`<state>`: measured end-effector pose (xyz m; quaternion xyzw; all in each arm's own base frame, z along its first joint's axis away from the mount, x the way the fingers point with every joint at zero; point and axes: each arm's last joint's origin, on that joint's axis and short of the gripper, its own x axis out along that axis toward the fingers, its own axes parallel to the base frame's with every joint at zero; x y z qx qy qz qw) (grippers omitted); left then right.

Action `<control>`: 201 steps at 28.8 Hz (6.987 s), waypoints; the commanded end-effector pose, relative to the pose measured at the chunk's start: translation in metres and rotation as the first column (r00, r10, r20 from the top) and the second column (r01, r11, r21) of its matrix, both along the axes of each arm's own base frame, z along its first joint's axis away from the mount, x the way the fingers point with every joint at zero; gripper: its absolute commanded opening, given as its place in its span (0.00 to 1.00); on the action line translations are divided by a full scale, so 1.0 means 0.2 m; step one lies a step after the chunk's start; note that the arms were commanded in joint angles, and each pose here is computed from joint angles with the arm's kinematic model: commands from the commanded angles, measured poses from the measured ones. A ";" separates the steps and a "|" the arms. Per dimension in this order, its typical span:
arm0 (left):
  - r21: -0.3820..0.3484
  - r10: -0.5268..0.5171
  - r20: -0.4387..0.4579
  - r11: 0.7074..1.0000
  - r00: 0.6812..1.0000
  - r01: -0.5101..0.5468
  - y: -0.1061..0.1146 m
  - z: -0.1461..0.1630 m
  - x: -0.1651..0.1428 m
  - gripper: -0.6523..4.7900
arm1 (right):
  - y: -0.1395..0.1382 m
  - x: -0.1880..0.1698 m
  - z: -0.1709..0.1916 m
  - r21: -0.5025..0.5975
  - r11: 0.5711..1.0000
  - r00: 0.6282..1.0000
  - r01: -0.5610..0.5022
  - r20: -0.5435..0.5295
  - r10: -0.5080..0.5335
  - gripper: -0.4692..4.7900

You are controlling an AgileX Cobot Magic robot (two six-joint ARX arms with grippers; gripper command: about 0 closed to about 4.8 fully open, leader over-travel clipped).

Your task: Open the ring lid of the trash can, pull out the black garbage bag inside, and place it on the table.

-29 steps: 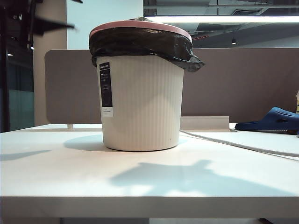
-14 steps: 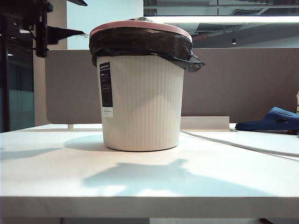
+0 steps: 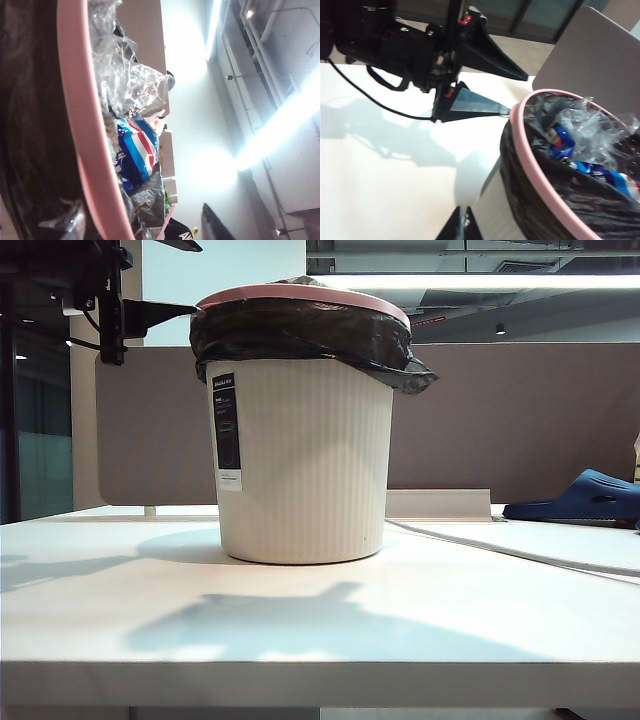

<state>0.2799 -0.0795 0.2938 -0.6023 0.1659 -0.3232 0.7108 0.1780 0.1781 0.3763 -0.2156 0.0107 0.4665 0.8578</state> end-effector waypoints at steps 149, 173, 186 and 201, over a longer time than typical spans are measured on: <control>0.303 -0.128 -0.039 0.944 0.991 0.134 0.06 0.15 0.08 0.52 | 0.27 0.17 0.11 -0.198 0.952 0.944 0.235 0.281 -0.175 0.09; 0.248 -0.088 0.043 0.966 0.995 0.075 0.03 0.20 0.10 0.51 | 0.28 0.15 0.06 -0.248 0.966 0.983 0.069 0.185 -0.022 0.09; 0.197 -0.066 0.100 0.979 0.993 0.045 0.03 0.24 0.10 0.51 | 0.34 0.13 0.03 -0.264 0.961 0.972 -0.083 0.192 0.137 0.09; 0.180 -0.066 0.145 0.983 0.987 0.039 0.03 0.27 0.10 0.51 | 0.60 0.22 -0.14 -0.402 0.886 0.887 0.232 0.462 -0.023 0.09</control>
